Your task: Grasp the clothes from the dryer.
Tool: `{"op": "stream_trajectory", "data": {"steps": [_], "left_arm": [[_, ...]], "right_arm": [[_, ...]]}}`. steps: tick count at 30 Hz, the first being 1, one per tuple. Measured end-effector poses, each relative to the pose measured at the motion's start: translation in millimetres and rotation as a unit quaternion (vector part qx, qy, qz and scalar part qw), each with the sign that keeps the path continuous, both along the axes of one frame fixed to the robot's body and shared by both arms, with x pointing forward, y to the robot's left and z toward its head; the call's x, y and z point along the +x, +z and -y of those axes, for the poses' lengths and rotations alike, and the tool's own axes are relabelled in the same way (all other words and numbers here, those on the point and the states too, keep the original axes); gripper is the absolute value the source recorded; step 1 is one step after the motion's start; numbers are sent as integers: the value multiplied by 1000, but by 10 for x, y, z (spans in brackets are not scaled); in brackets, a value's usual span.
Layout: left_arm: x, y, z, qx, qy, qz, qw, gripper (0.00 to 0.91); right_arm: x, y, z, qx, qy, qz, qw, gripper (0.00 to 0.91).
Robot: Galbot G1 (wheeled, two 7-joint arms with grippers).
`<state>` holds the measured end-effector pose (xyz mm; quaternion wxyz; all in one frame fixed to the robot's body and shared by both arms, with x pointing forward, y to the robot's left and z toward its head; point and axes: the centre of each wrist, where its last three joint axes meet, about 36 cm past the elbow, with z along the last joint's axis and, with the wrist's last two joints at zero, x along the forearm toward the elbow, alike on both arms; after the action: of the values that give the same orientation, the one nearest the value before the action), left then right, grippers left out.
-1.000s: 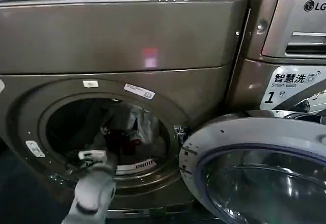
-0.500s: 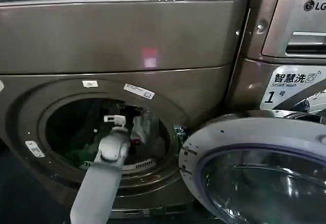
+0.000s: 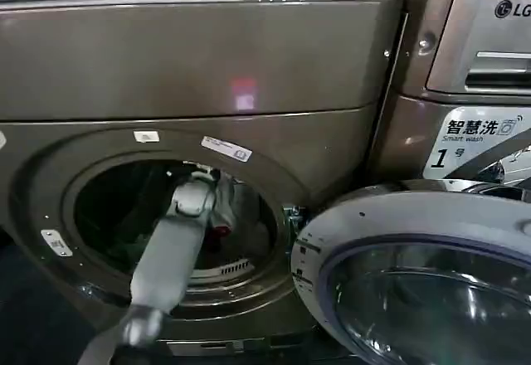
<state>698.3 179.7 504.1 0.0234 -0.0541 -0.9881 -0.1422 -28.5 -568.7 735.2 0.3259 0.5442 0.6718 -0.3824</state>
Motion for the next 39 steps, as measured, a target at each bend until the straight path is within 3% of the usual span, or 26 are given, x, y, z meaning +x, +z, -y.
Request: {"op": "stream_trajectory", "data": {"steps": [10, 18, 25, 32, 39], "left_arm": [[349, 42, -180, 116, -45, -23, 992, 907], [558, 163, -201, 279, -159, -65, 945, 907], [694, 289, -273, 426, -269, -132, 854, 907], [728, 176, -271, 521, -350, -227, 745, 907], [743, 115, -322, 552, -390, -295, 676, 907]], "right_arm": [[-10, 11, 3, -1, -1, -2, 1000, 907], [-41, 1, 25, 0, -3, -2, 1000, 907], [-54, -26, 37, 2, -4, -2, 1000, 907], [-49, -38, 49, 3, -3, -2, 1000, 907], [-25, -60, 57, 5, 0, -3, 1000, 907]]}}
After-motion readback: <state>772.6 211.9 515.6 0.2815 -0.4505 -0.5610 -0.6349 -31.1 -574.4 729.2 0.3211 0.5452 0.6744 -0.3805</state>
